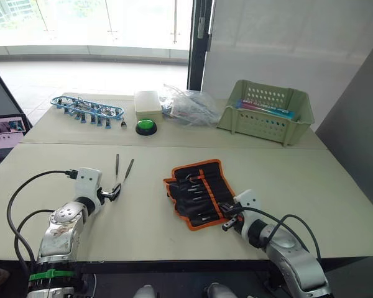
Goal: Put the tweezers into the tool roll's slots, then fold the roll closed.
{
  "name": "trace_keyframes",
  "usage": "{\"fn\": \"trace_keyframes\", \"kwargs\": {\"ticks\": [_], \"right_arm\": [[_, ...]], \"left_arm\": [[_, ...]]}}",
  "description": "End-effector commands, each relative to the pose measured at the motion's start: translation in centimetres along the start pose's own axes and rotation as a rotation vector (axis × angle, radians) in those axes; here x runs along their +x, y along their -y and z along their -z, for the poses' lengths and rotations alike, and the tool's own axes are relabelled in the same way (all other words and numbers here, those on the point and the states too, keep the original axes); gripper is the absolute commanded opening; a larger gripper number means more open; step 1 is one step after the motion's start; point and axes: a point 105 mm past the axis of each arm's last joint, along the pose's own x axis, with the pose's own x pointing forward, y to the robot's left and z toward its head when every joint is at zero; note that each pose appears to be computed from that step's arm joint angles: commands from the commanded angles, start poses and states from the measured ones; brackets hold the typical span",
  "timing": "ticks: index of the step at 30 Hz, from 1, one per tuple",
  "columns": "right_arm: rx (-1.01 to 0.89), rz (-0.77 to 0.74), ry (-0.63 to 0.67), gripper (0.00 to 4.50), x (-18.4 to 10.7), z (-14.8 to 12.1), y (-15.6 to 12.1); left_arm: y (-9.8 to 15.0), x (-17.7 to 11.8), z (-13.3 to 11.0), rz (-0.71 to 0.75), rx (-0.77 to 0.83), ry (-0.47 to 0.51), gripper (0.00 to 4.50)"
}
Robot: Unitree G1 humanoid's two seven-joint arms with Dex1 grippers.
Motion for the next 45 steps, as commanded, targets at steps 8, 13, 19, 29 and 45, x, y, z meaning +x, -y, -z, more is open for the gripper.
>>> {"fn": "trace_keyframes", "kwargs": {"ticks": [8,13,19,29,45], "right_arm": [[0.036,0.017,-0.072,0.0,-0.3,2.0,-0.2],[0.037,0.017,-0.07,0.0,-0.3,2.0,-0.3],[0.036,0.016,-0.069,0.0,-0.3,2.0,-0.3],[0.034,0.011,-0.068,0.0,-0.3,2.0,-0.4],[0.03,0.001,-0.076,0.0,-0.4,2.1,-0.5]], "left_arm": [[0.7,2.6,-0.1,0.004,0.024,-0.036,4.42],[1.3,3.5,0.4,0.008,0.018,-0.067,4.42],[2.6,3.9,1.2,0.041,-0.025,-0.088,2.95],[1.8,3.9,1.2,0.003,-0.053,-0.094,0.03],[-3.0,0.8,-5.5,-0.118,0.088,0.153,0.03]]}}
